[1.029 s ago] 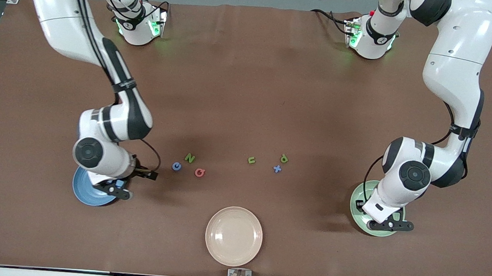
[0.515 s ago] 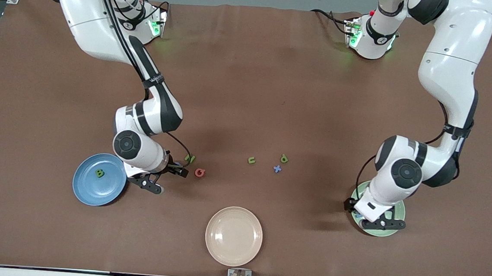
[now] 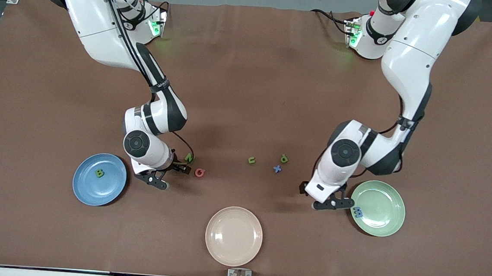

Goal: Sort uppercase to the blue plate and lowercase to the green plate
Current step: 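Grasp the c with the right gripper while the left gripper grasps the p, then drop the c on the blue plate while the left gripper drops the p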

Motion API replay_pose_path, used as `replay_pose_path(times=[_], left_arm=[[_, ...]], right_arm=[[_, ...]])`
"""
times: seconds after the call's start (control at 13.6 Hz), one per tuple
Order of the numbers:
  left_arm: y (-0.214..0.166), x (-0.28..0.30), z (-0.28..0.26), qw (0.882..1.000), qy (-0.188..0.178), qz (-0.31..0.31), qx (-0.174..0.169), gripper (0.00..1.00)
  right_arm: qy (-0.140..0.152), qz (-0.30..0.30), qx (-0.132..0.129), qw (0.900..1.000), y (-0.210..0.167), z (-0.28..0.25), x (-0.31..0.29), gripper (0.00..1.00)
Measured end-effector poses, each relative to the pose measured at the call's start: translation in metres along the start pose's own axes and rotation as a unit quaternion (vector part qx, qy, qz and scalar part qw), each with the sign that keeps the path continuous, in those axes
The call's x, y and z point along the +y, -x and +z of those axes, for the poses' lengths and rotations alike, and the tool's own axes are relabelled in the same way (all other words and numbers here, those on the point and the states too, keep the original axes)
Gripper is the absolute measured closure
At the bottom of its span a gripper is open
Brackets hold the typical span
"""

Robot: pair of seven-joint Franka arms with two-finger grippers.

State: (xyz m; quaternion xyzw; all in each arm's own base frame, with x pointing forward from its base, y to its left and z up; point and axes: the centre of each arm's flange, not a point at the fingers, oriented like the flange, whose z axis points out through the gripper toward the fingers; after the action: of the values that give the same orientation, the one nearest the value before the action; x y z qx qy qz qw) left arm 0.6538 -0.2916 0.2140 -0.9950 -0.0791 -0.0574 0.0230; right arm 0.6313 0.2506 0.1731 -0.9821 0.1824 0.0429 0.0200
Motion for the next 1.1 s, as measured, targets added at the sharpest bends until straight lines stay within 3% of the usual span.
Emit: replay_pose_path(times=[0.15, 0.37, 0.44, 0.59, 0.88, 1.1], left_arm=[[0.032, 0.022, 0.012, 0.999, -0.005, -0.041, -0.019, 0.02], [0.066, 0.046, 0.019, 0.994, -0.003, -0.098, -0.040, 0.05], [0.072, 0.052, 0.019, 0.992, -0.003, -0.117, -0.045, 0.05], [0.084, 0.060, 0.021, 0.989, -0.004, -0.141, -0.051, 0.18], [0.095, 0.063, 0.026, 0.986, -0.011, -0.156, -0.056, 0.25], [0.100, 0.065, 0.028, 0.982, -0.014, -0.179, -0.058, 0.28]], right_arm=[[0.001, 0.000, -0.001, 1.000, 0.001, 0.002, 0.001, 0.21], [0.001, 0.000, 0.000, 1.000, 0.001, -0.003, 0.002, 0.48], [0.001, 0.000, -0.001, 1.000, 0.001, -0.003, 0.002, 0.48], [0.003, 0.001, -0.002, 1.000, 0.000, -0.006, 0.003, 0.67], [0.007, 0.004, -0.003, 1.000, -0.005, -0.014, 0.006, 0.66], [0.016, -0.005, -0.015, 1.000, -0.032, -0.061, 0.025, 0.66]])
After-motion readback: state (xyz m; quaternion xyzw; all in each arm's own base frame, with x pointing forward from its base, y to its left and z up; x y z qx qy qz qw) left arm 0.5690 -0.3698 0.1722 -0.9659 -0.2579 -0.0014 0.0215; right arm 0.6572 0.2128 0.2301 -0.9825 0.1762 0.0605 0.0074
